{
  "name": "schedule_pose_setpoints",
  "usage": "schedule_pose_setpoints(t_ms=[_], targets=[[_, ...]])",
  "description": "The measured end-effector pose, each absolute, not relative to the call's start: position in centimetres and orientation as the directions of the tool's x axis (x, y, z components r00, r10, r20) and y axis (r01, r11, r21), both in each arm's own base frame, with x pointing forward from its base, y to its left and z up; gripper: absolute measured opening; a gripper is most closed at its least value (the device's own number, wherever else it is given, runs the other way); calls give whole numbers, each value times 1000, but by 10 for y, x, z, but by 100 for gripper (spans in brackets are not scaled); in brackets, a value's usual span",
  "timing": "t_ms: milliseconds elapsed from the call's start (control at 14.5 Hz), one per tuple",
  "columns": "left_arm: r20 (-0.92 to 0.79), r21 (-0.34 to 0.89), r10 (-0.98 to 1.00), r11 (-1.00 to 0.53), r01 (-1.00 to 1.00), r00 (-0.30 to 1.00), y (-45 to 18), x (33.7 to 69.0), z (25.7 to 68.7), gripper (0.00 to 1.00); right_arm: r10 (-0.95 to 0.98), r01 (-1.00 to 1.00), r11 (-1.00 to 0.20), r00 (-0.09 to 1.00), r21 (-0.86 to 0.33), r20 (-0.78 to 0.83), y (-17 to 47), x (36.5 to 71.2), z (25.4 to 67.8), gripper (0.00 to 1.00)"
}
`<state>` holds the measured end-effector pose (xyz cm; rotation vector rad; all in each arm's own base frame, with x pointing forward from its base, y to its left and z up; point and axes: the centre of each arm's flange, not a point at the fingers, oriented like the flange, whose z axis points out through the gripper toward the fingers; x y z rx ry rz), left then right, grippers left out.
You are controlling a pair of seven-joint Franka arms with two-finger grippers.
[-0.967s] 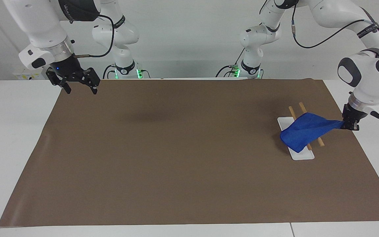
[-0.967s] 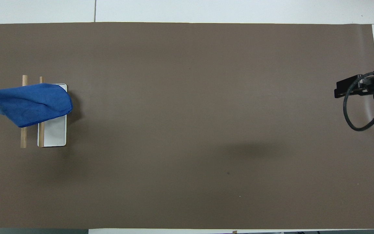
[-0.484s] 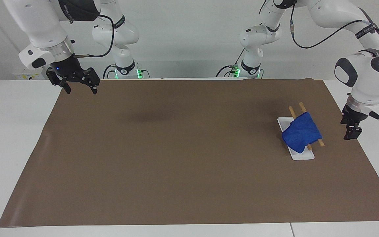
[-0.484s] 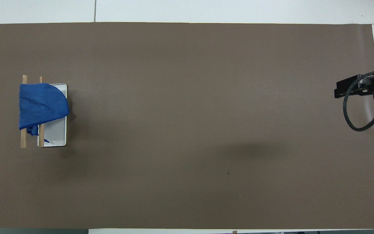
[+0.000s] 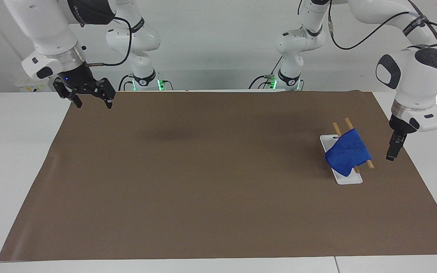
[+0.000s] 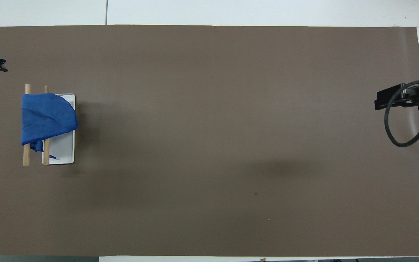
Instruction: Right arm passes towel to left arm to hang
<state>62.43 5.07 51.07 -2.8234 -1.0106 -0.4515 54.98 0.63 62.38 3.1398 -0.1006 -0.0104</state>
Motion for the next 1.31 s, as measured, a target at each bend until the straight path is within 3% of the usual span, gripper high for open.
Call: schedule_pose_setpoints(t_ms=[276,691,1313], targets=[[253,8,415,-904,427,874,-8,621,514,100,-64,-64,-998,998,1,-6,6,549,624,100],[150,6,218,-976,219,965,-75,604,513,100,-64,-64,-998,998,6,-12,6,548,621,100],[59,5,113,-994,113,992,-76,571,568,100,-64,-64,-998,998,6,-12,6,548,622,100]])
